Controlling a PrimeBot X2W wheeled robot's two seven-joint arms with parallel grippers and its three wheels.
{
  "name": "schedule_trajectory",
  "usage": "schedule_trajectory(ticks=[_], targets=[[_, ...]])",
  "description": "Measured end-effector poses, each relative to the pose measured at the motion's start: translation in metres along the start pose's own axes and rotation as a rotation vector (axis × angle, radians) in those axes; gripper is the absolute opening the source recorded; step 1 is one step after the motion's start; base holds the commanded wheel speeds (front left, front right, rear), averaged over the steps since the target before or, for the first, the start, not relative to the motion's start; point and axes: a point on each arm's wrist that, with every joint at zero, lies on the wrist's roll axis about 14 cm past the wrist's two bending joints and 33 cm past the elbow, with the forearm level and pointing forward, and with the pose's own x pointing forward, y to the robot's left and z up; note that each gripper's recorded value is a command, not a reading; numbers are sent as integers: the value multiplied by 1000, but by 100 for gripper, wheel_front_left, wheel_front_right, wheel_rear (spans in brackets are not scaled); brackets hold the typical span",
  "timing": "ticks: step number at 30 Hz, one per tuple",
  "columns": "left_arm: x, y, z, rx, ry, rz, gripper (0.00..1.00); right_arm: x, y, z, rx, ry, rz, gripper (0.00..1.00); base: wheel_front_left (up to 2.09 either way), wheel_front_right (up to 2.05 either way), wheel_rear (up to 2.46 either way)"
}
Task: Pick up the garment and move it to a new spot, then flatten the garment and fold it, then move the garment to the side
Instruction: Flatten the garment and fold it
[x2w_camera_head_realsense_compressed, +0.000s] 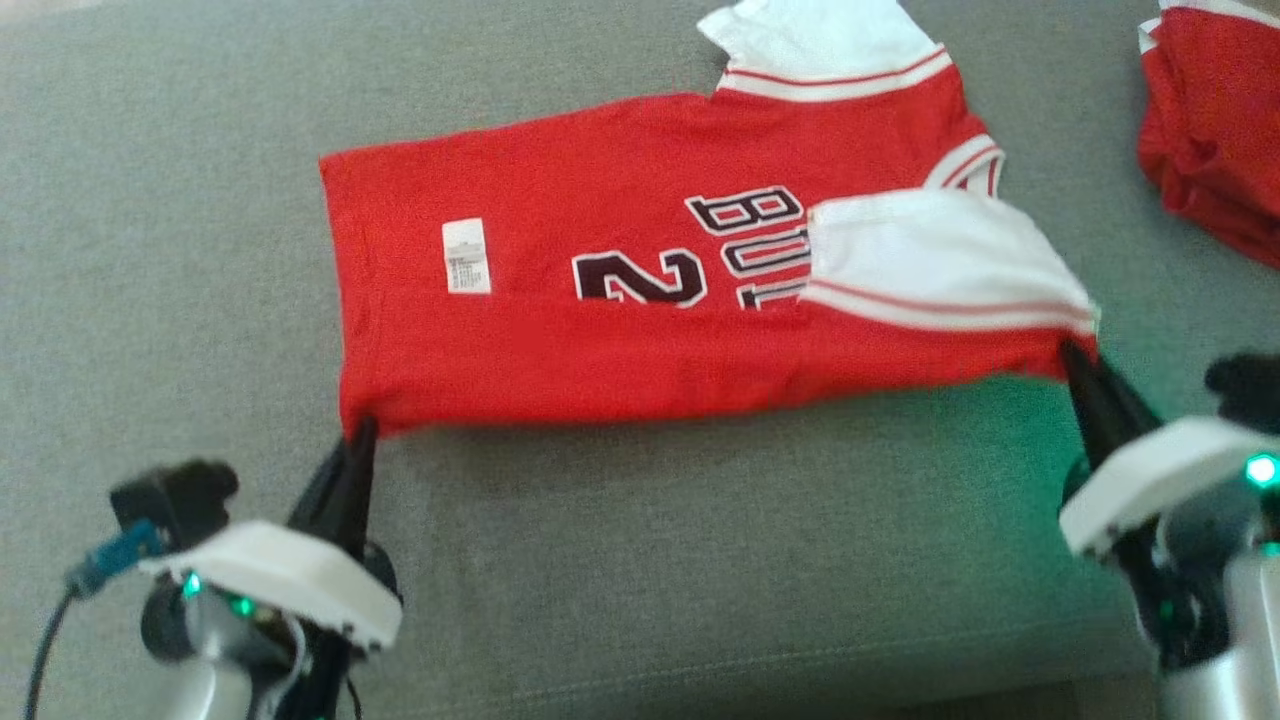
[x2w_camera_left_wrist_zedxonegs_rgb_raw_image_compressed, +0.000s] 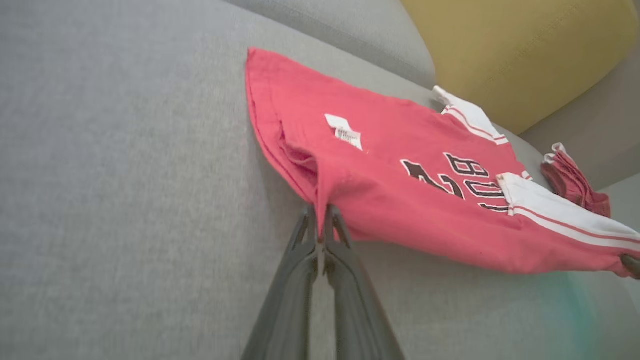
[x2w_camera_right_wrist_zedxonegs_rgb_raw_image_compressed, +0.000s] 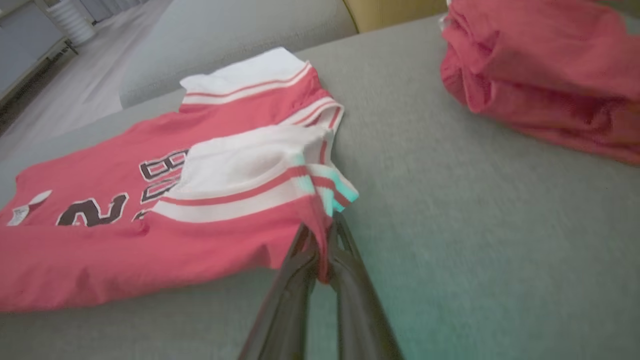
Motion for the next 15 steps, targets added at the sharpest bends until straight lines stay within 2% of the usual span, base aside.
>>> schedule_trajectory(ticks=[5, 10, 12, 13, 14, 15], targets=[[-17, 10, -33, -43, 96, 46, 0, -20, -2, -33, 47, 62, -24, 0, 0, 0, 0], [-17, 15, -47, -52, 132, 71, 0, -26, -4, -40, 77, 53, -45, 0, 0, 0, 0], [-16, 16, -49, -49, 138, 76, 0, -27, -5, -41, 84, 48, -52, 35, 0, 0, 0], [-15, 17, -50, -46, 137, 77, 17, -28, -6, -43, 83, 47, -57, 69, 0, 0, 0], [-15, 17, -49, -44, 135, 77, 48, -28, -7, -44, 84, 46, -61, 97, 0, 0, 0], [-14, 18, -47, -35, 128, 78, 100, -28, -7, -44, 88, 42, -63, 100, 0, 0, 0]])
